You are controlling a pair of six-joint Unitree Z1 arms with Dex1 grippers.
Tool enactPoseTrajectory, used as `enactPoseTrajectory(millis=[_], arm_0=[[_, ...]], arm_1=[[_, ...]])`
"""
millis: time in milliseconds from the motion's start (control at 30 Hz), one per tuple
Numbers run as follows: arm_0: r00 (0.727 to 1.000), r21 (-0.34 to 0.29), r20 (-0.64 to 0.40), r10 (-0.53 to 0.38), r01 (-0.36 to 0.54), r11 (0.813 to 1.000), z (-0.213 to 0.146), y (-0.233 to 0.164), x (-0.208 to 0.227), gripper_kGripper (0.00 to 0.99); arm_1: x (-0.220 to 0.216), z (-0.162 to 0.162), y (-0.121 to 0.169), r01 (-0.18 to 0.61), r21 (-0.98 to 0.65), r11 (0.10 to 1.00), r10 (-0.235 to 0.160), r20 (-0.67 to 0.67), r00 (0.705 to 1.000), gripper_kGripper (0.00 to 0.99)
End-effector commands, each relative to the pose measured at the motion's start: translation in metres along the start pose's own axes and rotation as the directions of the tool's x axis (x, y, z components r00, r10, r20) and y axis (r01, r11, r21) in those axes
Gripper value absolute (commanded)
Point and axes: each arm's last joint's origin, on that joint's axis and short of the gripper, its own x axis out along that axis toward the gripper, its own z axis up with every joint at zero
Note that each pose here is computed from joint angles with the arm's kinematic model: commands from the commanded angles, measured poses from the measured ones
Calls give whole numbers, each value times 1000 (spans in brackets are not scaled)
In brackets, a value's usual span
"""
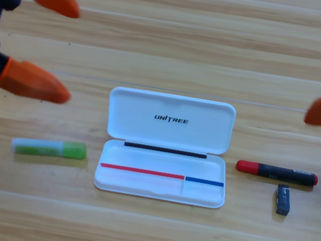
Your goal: Clean up eraser and pencils
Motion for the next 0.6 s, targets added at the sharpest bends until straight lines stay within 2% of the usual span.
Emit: enactPoseTrajectory(millis=[33,100,200,267,400,600], arm_0=[[981,58,-179,79,-70,996,14,17,15,979],[963,94,-243,118,-98,991,15,23,20,980],[923,156,-331,198,-154,976,10,31,28,980],[899,174,-391,198,-139,975,4,39,39,980],[858,173,-487,162,-88,981,-7,50,64,980],[808,140,-582,93,-14,990,-26,52,90,990]], arm_1=[[31,-24,-16,117,121,986,-104,-106,989,986],[41,-31,-18,131,145,981,-113,-128,985,988],[62,-31,-22,214,188,958,-178,-190,965,989],[78,-29,-23,250,234,940,-196,-233,953,989],[109,-23,-20,281,281,918,-192,-306,933,989],[146,-13,-15,299,422,856,-134,-377,916,988]])
